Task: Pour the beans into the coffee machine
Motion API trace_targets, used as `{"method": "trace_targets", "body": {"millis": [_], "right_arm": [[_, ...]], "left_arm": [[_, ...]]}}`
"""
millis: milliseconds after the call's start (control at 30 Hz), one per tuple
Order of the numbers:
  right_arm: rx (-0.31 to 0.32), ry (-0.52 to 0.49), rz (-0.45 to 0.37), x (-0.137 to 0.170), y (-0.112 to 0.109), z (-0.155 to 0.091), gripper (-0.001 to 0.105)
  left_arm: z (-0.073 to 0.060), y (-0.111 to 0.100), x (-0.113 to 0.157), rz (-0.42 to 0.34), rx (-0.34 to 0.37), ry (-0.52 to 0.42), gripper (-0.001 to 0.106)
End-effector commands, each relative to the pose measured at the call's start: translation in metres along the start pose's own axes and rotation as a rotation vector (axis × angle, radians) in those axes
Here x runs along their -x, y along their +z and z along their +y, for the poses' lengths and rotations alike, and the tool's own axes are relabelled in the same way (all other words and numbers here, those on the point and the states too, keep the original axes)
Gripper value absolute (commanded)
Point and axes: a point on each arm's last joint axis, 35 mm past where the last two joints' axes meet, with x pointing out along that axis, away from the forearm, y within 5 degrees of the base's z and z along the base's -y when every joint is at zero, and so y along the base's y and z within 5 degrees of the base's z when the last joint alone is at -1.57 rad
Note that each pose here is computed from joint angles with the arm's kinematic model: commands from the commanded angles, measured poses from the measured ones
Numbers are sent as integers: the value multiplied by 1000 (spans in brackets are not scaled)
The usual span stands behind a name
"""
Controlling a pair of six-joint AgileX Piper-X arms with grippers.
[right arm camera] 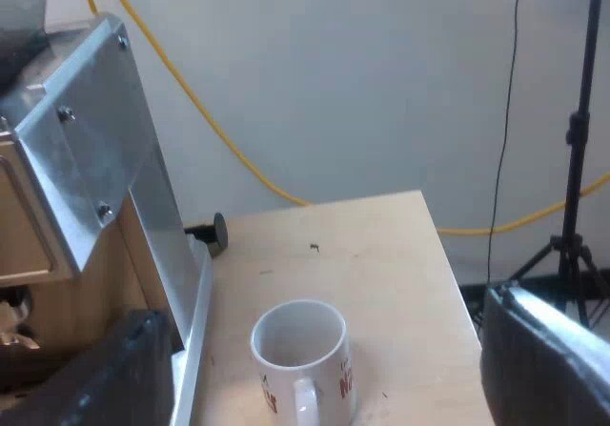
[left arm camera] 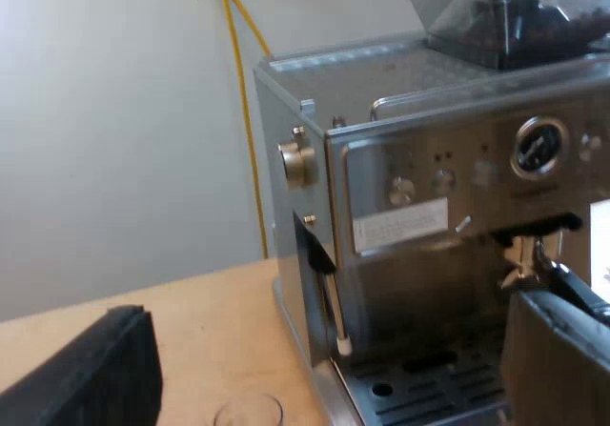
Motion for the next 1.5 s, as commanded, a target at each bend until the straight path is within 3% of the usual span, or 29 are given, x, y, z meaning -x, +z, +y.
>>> {"method": "trace_targets", "body": {"millis": [33, 200, 667, 933, 1000, 1500], "right_arm": [[8, -13, -34, 14, -2, -2, 69], [17, 55, 24, 20, -13, 2, 69], [23, 76, 92, 13, -25, 5, 69], [25, 153, 143, -5, -42, 14, 69], [26, 158, 156, -9, -46, 15, 69], [31, 215, 283, -34, -82, 27, 69]], "left_arm": [[1, -4, -1, 49, 24, 1, 76], [-1, -5, 4, 88, 38, 1, 76], [0, -14, 5, 166, 65, 22, 76], [7, -15, 4, 153, 47, 194, 76], [8, -18, 2, 163, 49, 199, 76], [22, -65, -28, 334, 86, 220, 76]]}}
